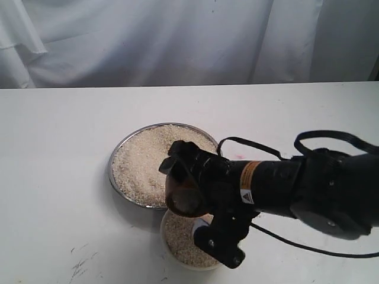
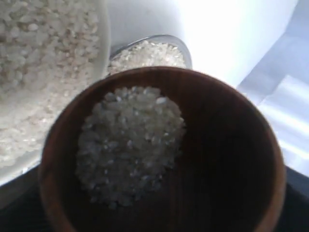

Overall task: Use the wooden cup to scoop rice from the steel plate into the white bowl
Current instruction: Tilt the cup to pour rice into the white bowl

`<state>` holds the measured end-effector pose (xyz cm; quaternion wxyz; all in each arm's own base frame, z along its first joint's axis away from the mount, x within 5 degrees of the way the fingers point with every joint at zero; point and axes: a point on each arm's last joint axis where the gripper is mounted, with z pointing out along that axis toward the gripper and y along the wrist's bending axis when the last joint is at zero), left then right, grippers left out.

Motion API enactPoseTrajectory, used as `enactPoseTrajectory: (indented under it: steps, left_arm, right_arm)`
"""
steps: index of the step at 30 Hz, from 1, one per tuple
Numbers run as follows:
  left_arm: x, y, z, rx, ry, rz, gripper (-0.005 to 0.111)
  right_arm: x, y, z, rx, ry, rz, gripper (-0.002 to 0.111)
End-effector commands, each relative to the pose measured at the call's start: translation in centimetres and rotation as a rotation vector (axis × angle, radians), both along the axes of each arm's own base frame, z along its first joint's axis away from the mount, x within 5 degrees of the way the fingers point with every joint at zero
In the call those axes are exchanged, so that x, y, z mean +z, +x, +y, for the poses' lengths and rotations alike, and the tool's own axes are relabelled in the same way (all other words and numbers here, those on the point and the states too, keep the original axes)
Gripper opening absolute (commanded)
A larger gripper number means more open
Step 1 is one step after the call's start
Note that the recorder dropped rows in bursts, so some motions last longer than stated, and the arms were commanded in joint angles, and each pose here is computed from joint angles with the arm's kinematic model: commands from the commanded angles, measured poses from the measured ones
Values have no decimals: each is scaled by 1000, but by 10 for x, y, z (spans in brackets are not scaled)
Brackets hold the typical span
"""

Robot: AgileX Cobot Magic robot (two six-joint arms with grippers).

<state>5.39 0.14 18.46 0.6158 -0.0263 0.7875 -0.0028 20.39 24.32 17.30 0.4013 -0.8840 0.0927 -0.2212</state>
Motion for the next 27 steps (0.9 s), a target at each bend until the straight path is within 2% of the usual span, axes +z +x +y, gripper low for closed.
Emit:
enactPoseTrajectory:
  steps: [1,4,8,14,27]
  left_arm:
    - [0,0,0,2,-2,-13,0]
    - [0,0,0,2,-2,-13,0]
    - [0,0,0,2,-2,-13,0]
    - [0,0,0,2,-2,-13,0]
    - [0,0,0,2,-2,-13,0]
  right_arm:
    - [11,-4,-5,31,171,-251,0]
    - [13,-3,-11,-14,241,-379,0]
    - [8,-4,-14,-39,226,-354,0]
    - [6,-17,-18,57,274,-427,0]
    - [11,-18,-17,66,318,-463,0]
